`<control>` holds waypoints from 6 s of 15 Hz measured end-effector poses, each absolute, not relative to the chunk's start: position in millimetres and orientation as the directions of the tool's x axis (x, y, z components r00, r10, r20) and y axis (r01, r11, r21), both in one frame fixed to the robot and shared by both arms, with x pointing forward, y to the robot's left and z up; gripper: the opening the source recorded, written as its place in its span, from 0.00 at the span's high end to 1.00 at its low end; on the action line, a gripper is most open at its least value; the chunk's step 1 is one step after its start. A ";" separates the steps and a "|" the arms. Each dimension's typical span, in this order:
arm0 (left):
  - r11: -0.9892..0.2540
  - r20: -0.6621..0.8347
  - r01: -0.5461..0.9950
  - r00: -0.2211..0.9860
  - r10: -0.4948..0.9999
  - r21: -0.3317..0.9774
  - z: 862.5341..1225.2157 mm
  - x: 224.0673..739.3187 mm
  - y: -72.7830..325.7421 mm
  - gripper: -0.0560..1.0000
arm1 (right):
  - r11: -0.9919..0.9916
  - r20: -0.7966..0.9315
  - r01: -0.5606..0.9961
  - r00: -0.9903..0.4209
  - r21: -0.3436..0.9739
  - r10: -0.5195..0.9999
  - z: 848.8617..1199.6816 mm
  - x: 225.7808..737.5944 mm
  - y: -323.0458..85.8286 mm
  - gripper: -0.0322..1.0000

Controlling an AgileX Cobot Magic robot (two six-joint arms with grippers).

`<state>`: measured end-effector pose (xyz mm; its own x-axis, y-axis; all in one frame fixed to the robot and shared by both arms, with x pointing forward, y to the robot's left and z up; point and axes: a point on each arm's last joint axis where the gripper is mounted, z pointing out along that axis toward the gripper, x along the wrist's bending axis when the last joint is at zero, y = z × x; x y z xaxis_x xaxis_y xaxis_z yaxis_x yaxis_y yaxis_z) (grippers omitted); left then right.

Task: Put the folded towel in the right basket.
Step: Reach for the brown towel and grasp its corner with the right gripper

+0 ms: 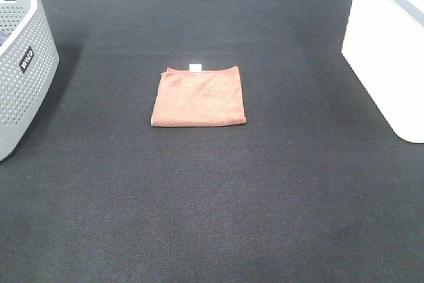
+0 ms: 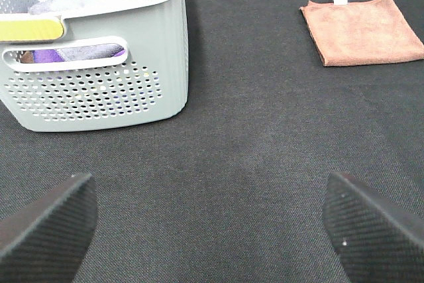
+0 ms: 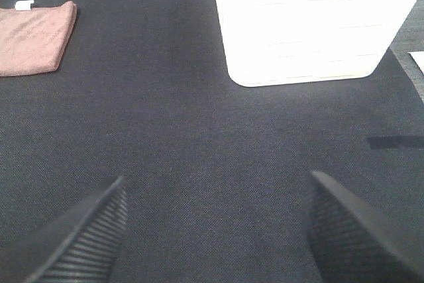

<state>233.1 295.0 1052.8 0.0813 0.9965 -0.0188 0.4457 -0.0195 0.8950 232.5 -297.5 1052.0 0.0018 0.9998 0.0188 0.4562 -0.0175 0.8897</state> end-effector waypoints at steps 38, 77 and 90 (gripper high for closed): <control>-0.019 -0.019 0.446 0.081 0.997 0.895 1052.8 233.1 295.0 0.12 | -0.018 0.019 0.456 0.002 0.890 1.000 1052.0 232.5 -297.5 0.29; -0.019 -0.019 0.446 0.081 0.997 0.895 1052.8 233.1 295.0 0.12 | 0.178 0.391 0.903 -0.338 0.390 0.856 999.4 678.8 -154.6 0.29; -0.019 -0.019 0.446 0.081 0.997 0.895 1052.8 233.1 295.0 0.12 | 0.091 0.569 0.976 -0.189 0.196 0.801 873.4 729.6 -151.0 0.29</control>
